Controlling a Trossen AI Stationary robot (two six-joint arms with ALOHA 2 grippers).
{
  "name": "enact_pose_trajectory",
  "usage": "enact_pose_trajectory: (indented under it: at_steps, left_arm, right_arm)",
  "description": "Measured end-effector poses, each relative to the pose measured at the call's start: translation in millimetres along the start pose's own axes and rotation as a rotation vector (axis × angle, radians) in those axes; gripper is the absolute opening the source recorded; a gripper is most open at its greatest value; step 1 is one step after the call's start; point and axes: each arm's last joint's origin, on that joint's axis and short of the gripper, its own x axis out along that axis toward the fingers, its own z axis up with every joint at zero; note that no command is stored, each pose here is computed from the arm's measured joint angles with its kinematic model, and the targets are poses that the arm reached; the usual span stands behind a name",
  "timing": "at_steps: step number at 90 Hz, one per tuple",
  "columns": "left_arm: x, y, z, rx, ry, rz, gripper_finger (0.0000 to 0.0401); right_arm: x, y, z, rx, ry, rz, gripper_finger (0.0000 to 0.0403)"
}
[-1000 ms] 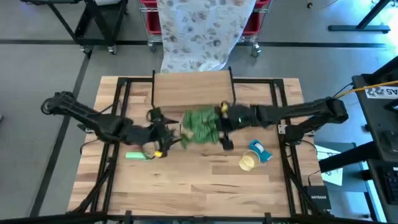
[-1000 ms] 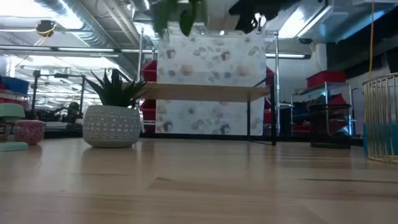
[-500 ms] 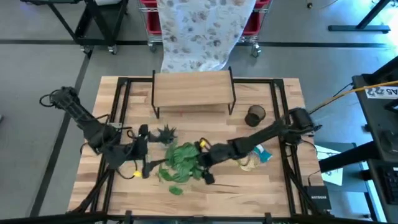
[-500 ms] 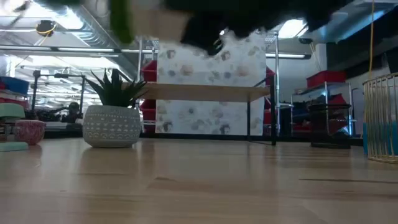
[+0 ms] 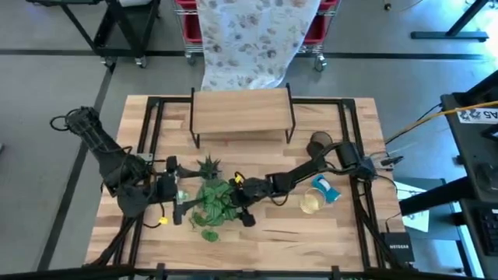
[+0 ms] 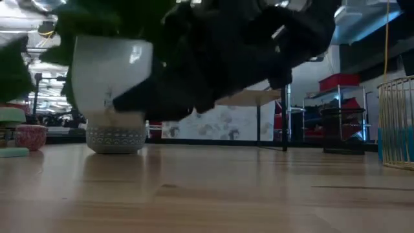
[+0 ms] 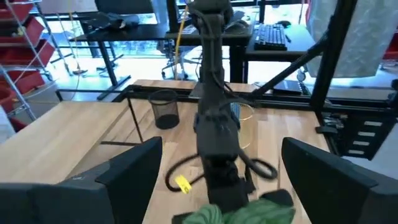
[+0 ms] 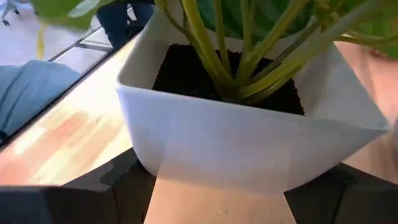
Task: Stock shelves
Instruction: Remove the potted plant on the shelf
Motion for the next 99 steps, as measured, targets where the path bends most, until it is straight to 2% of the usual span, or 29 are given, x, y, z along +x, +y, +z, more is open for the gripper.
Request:
enact_pose_trajectory:
  at_steps: [13, 25, 42, 72, 89, 99]
  left_arm:
    - [0, -1, -1, -0.013, 0.003, -0.002, 0.0314]
    - [0, -1, -1, -0.022, 0.004, -0.003, 0.0314]
    - [0, -2, -1, -0.043, 0.005, -0.004, 0.0314]
    - [0, -1, -3, -0.062, 0.016, -0.001, 0.0314]
    - [0, 0, -5, -0.076, 0.029, 0.005, 0.0314]
    - [0, 3, -11, -0.085, 0.047, 0.055, 0.0314]
  right_arm:
    - [6, -3, -13, 0.005, 0.021, -0.067, 0.0271]
    - [14, -6, -14, 0.007, 0.011, -0.113, 0.0271]
    - [33, -9, -11, 0.012, 0.043, -0.073, 0.0275]
    - [38, -8, -6, 0.021, 0.116, -0.023, 0.0336]
    - [35, -6, 4, 0.047, 0.247, -0.003, 0.0381]
    - [26, -3, 10, 0.057, 0.310, -0.005, 0.0396]
